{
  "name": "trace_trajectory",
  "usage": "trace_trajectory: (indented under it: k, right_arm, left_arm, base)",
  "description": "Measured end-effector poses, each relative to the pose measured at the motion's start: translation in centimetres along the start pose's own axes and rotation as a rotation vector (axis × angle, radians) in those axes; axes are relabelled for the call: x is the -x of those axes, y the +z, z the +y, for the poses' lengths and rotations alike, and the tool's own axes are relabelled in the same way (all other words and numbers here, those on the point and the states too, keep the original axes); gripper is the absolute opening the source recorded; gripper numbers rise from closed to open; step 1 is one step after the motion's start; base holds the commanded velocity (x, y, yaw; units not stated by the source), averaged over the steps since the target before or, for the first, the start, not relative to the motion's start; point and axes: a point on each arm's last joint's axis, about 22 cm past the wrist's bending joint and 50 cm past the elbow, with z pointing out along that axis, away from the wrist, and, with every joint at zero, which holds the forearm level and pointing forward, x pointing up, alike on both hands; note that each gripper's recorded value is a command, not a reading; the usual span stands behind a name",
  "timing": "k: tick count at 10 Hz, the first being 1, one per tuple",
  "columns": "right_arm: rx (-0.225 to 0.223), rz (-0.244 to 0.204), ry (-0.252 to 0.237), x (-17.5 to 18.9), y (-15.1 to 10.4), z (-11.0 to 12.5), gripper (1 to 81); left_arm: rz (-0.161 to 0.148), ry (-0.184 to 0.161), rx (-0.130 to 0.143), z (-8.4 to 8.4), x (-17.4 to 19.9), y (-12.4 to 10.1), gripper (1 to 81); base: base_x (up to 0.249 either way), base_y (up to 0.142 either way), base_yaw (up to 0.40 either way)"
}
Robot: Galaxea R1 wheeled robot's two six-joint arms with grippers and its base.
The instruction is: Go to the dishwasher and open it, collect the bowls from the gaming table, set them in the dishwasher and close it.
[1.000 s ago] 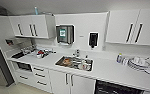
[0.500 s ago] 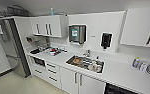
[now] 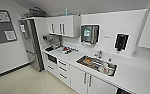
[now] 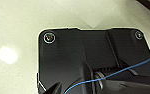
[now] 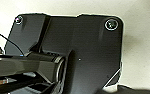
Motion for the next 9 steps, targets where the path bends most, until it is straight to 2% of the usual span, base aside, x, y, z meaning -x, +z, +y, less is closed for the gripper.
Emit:
trace_trajectory:
  k: [2, 4, 9]
  right_arm:
    - [0.001, -0.001, 0.000, 0.03, 0.00, 0.03, 81.1]
    - [0.001, -0.001, 0.000, 0.00, 0.00, 0.06, 81.1]
    - [-0.002, 0.000, 0.000, -0.08, 0.08, -0.30, 81.1]
  left_arm:
    - [0.006, 0.002, -0.001, -0.05, -0.55, 0.06, 81.1]
    - [0.004, 0.022, -0.001, -0.09, -0.52, 0.05, 81.1]
    - [0.003, 0.025, -0.008, -0.68, -0.50, -0.08, 81.1]
  base:
    - [0.000, 0.000, 0.355]
    - [0.000, 0.000, 0.356]
    - [0.000, 0.000, 0.356]
